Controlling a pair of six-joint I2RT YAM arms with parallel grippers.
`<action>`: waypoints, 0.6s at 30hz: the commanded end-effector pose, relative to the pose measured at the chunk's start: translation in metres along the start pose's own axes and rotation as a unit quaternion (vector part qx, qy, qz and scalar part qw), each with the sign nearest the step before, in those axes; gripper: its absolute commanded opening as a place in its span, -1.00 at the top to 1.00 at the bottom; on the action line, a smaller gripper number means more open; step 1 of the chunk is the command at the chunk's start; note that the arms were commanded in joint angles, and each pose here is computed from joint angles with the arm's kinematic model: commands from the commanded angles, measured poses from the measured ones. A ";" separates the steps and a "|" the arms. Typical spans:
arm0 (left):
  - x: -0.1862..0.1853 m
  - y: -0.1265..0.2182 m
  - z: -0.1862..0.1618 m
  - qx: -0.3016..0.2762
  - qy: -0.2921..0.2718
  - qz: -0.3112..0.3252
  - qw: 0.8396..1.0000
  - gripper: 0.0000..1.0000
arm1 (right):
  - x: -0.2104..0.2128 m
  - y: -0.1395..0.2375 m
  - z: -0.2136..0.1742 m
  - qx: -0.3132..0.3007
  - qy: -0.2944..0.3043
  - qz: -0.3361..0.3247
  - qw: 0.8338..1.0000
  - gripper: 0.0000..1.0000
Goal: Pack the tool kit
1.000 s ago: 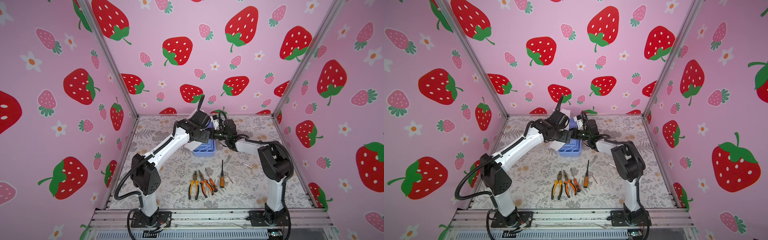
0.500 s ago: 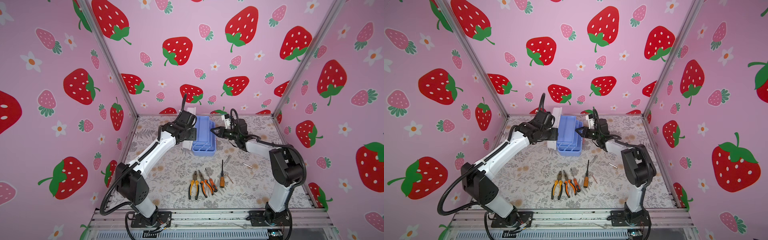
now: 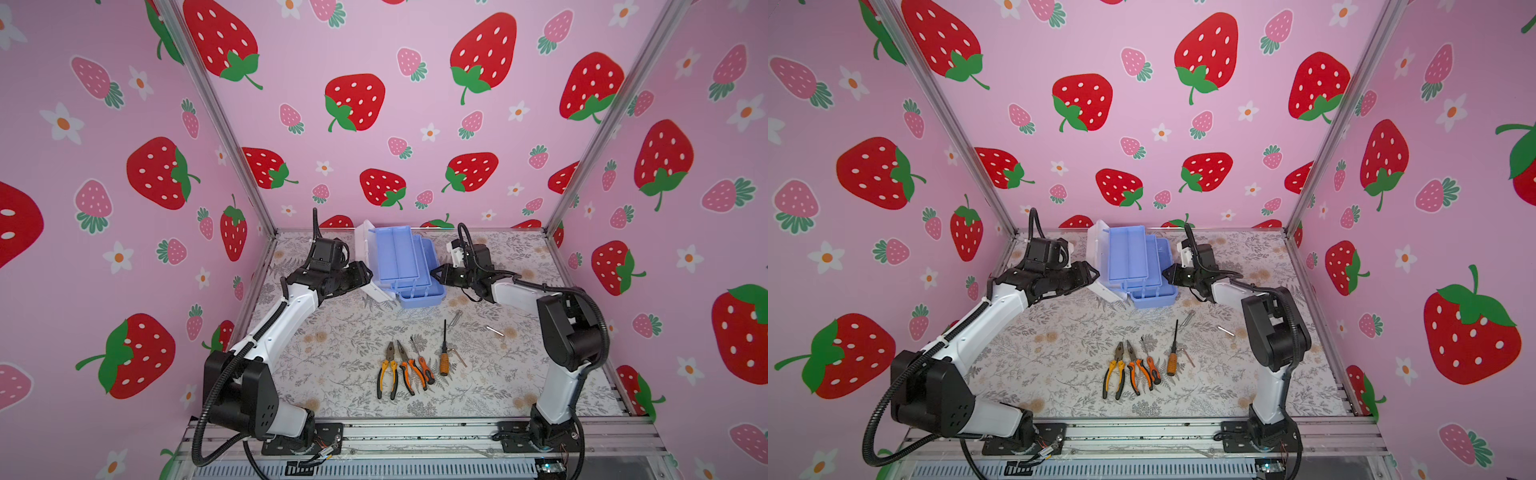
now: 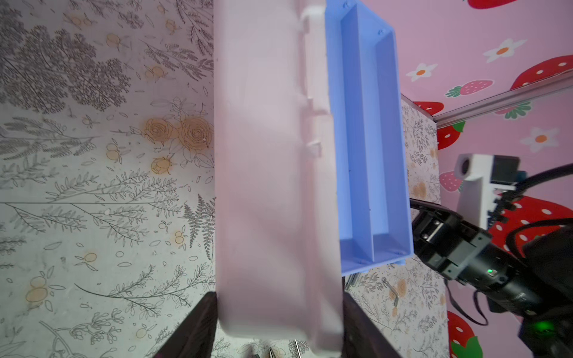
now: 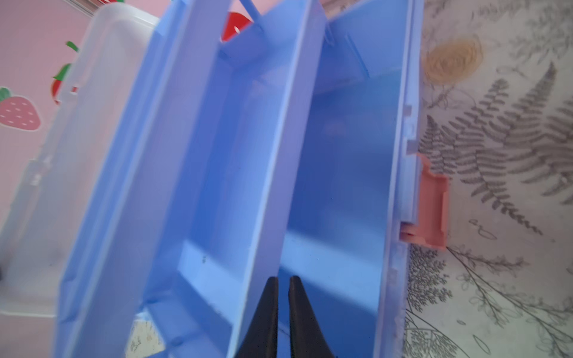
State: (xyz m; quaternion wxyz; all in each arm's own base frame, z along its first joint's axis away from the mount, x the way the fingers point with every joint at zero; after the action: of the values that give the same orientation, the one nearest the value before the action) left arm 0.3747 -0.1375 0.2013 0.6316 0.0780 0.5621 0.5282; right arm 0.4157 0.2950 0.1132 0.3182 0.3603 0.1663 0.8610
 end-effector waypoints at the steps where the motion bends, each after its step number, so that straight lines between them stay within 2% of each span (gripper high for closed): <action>1: -0.011 0.008 0.000 0.002 0.005 -0.050 0.999 -0.19 | -0.009 -0.009 -0.009 0.022 0.000 -0.022 0.999 0.75; 8: 0.033 0.001 -0.013 0.015 0.050 -0.026 0.998 -0.74 | -0.023 -0.012 -0.023 0.038 -0.009 -0.051 0.998 0.75; 13: 0.060 -0.005 -0.024 0.022 0.075 -0.008 0.997 -0.78 | -0.030 -0.010 -0.030 0.045 -0.008 -0.068 0.997 0.75; 18: 0.063 -0.004 -0.029 0.022 0.086 -0.010 0.996 -0.78 | -0.031 -0.006 -0.037 0.049 -0.008 -0.074 0.996 0.75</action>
State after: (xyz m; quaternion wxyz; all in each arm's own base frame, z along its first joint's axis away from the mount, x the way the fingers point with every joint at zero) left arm 0.3385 -0.1035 0.1329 0.5684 0.0651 0.6332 0.5213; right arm 0.4201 0.2899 0.0918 0.3481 0.3633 0.1921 0.8426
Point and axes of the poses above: each gripper's point midway between its finger pads, its own y axis back along the fingers, its own x axis along the line the jaws close on, z = x × y, the point moved 1 cm from there along y, back along the fingers, and after that the axes turned 11 degrees about y, right-handed, at the moved point
